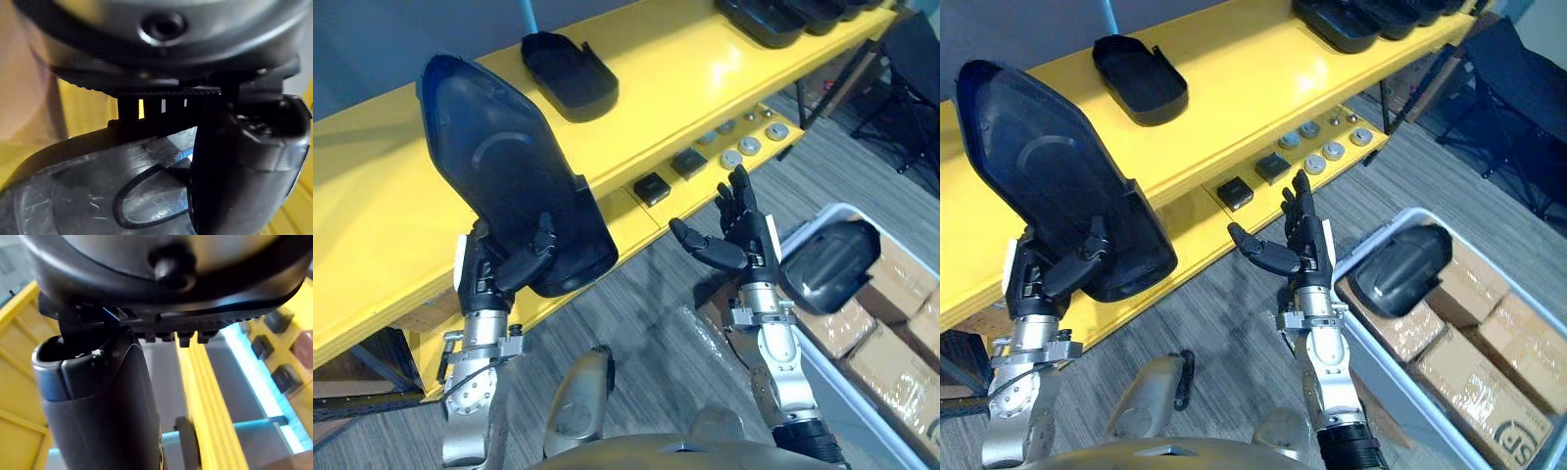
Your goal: Walk over and take three plastic housings, then place them on the shelf
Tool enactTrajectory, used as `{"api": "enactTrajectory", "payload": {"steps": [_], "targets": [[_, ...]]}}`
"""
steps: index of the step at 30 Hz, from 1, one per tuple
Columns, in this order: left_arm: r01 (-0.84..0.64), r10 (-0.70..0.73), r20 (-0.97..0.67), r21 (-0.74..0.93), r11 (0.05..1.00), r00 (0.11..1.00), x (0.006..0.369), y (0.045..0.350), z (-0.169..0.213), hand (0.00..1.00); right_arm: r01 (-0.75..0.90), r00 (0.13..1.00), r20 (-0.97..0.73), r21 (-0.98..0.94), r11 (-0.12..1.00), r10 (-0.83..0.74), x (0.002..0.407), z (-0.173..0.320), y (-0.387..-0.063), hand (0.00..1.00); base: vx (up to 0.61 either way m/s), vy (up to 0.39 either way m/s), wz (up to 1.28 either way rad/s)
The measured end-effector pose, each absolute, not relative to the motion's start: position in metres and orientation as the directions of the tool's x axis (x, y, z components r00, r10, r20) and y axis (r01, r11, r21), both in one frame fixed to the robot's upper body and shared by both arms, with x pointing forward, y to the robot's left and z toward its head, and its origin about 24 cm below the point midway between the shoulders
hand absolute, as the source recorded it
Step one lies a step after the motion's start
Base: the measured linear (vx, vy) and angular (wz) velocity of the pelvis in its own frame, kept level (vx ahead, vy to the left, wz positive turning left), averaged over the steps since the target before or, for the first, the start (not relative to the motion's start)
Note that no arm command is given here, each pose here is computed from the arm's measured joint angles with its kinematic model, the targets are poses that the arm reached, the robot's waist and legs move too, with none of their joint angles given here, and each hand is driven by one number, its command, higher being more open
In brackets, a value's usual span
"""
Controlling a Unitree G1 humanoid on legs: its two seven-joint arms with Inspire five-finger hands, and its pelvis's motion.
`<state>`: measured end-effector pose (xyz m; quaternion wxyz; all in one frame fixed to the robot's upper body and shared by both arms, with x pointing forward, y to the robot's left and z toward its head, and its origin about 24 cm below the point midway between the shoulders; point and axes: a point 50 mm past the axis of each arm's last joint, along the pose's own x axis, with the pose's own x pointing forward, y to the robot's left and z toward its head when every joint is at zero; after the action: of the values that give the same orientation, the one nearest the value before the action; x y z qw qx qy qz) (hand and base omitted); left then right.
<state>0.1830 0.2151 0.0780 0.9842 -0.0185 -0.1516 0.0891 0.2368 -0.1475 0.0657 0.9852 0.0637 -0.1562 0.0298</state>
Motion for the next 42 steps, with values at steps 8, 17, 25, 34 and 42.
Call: {"api": "enactTrajectory", "payload": {"steps": [8, 17, 25, 34, 42], "targets": [[-0.129, 0.162, 0.348, -0.116, 0.985, 0.923, 0.201, 0.205, 0.089, 0.0, -0.095, 0.877, 0.472, -0.007, 0.995, 0.087, 0.239, 0.106, -0.166, 1.0, 0.35, -0.077, 0.95], [-0.114, 0.158, 0.289, -0.163, 0.98, 0.944, 0.195, 0.195, 0.075, 0.0, -0.044, 0.833, 0.549, -0.055, 0.998, 0.067, 0.246, 0.128, -0.189, 1.0, 0.19, -0.135, 0.65], [-0.137, 0.175, 0.273, -0.15, 0.979, 0.946, 0.192, 0.193, 0.072, 0.0, -0.047, 0.834, 0.55, -0.002, 0.999, 0.04, 0.231, 0.124, -0.191, 1.0, -0.02, 0.011, 0.31], [-0.098, 0.114, 0.284, -0.071, 0.993, 0.952, 0.193, 0.189, 0.072, 0.0, 0.056, 0.811, 0.572, 0.134, 0.989, -0.123, 0.224, 0.125, -0.221, 1.0, -0.1, 0.274, 0.28], [-0.027, 0.007, 0.26, 0.075, 0.997, 0.966, 0.213, 0.208, 0.079, 0.0, 0.034, 0.868, 0.483, 0.168, 0.985, -0.113, 0.225, 0.097, -0.2, 1.0, 0.04, 0.316, -0.13]]}}
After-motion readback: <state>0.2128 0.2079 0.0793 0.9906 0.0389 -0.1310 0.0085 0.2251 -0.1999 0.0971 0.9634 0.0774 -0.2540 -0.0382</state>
